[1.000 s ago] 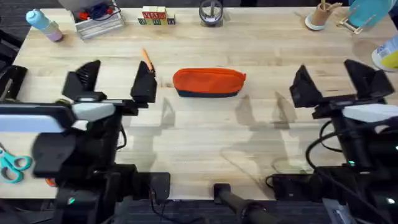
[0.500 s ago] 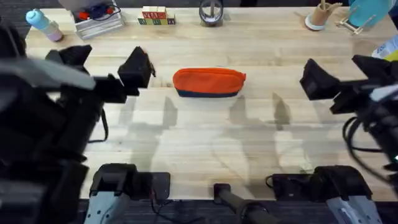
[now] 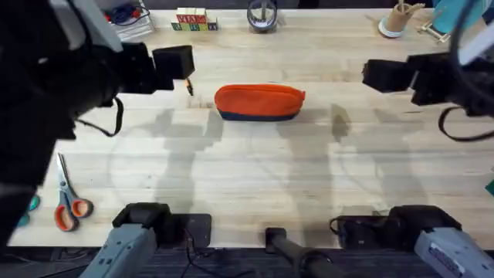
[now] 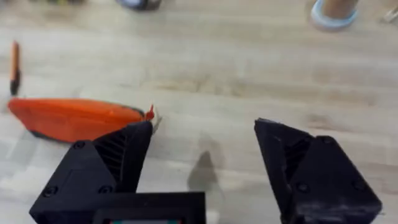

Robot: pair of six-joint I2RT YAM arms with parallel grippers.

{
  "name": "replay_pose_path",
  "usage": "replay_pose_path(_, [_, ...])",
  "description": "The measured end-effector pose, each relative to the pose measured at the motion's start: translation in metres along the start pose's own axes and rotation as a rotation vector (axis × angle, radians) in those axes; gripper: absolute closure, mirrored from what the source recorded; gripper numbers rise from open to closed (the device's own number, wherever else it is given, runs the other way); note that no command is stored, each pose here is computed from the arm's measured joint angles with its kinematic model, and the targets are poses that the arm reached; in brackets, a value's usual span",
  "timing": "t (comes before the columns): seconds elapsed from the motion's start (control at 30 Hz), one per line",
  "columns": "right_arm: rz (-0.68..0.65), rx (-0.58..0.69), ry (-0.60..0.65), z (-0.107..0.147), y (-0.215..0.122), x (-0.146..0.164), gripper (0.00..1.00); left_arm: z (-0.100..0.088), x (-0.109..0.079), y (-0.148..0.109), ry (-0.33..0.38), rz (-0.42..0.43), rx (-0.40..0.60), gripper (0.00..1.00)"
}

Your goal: Unzip the bag, pick up the pens from the table one at a time and place them inside, then zip the bag closed.

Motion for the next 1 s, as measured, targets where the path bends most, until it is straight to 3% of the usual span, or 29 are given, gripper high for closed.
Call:
replay_pose_path(0.23, [-0.068, 0.214, 0.025, 0.011, 0.034, 0.005, 0.005, 0.005, 0.002, 0.019, -0.015, -0.025, 0.167, 0.008])
replay_pose_path(0.43, [-0.103, 0.313, 0.025, 0.021, 0.056, 0.01, 0.004, 0.015, 0.0, 0.039, -0.029, -0.004, 0.273, 0.008])
replay_pose_path(0.6, [-0.111, 0.334, 0.026, 0.025, 0.06, 0.012, 0.004, 0.025, 0.0, 0.054, -0.039, 0.009, 0.335, 0.008])
replay_pose_path(1.0, [-0.112, 0.339, 0.027, 0.025, 0.06, 0.012, 0.004, 0.026, -0.001, 0.063, -0.039, 0.022, 0.351, 0.007])
Point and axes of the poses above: each hand's point on the last joint's axis, 136 mm out from that joint toward the fingers, its own y axis out along the fingers, its own x axis along the line the jaws close on, z = x × y, the point moved 3 cm from there along -y, back along the fingers, and after that the axes turned 9 degrees about -y, right-handed, at the moved point
